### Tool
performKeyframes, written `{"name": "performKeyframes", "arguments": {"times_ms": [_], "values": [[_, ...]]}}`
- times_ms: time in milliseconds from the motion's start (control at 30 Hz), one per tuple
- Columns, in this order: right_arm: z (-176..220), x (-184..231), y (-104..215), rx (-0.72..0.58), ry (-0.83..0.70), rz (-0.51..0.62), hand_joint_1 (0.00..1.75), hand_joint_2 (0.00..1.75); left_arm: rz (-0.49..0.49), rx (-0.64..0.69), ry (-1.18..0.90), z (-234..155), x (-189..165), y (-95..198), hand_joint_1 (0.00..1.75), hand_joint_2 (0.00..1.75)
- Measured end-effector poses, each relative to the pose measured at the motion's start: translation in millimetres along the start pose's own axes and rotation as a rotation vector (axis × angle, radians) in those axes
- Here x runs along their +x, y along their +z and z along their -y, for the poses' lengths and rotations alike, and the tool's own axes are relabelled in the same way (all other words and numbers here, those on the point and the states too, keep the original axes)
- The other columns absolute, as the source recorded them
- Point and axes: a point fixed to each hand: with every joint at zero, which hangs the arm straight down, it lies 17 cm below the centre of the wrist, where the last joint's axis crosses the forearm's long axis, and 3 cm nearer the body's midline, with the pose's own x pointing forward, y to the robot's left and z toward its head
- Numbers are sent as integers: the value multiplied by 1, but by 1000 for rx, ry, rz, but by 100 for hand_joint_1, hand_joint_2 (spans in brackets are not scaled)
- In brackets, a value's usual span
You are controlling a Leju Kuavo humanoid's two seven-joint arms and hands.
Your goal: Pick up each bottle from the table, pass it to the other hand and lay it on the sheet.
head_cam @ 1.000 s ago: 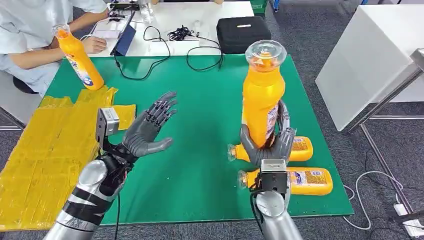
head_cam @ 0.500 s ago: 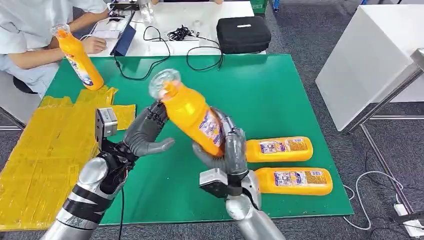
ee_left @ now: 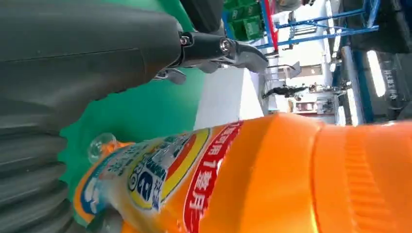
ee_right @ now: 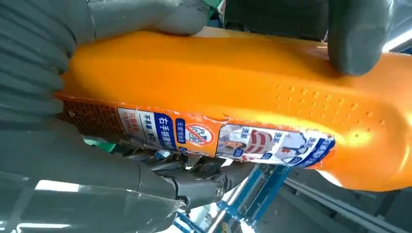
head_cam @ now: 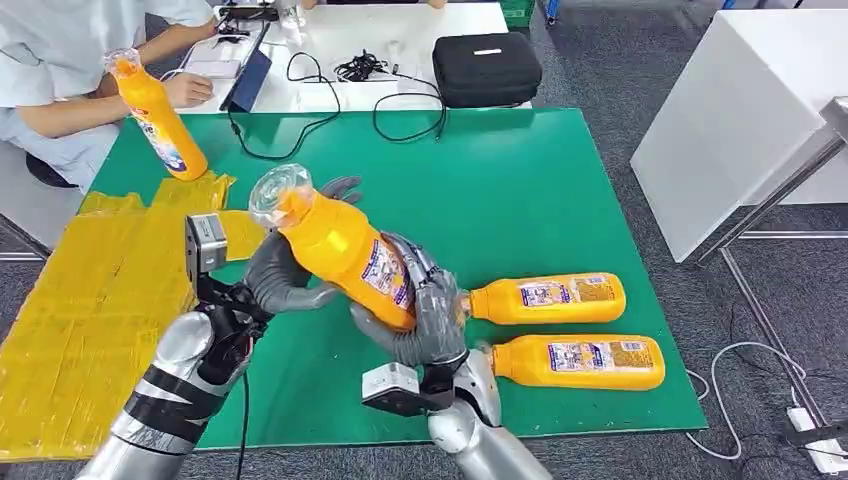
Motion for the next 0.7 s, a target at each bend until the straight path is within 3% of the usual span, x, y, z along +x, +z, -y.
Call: {"name": "performKeyframes", "arguments": {"times_ms": [700], "values": [[-24, -3, -2, 72, -20, -7, 175, 175, 4, 17, 43, -6, -6, 4, 0, 175]]}}
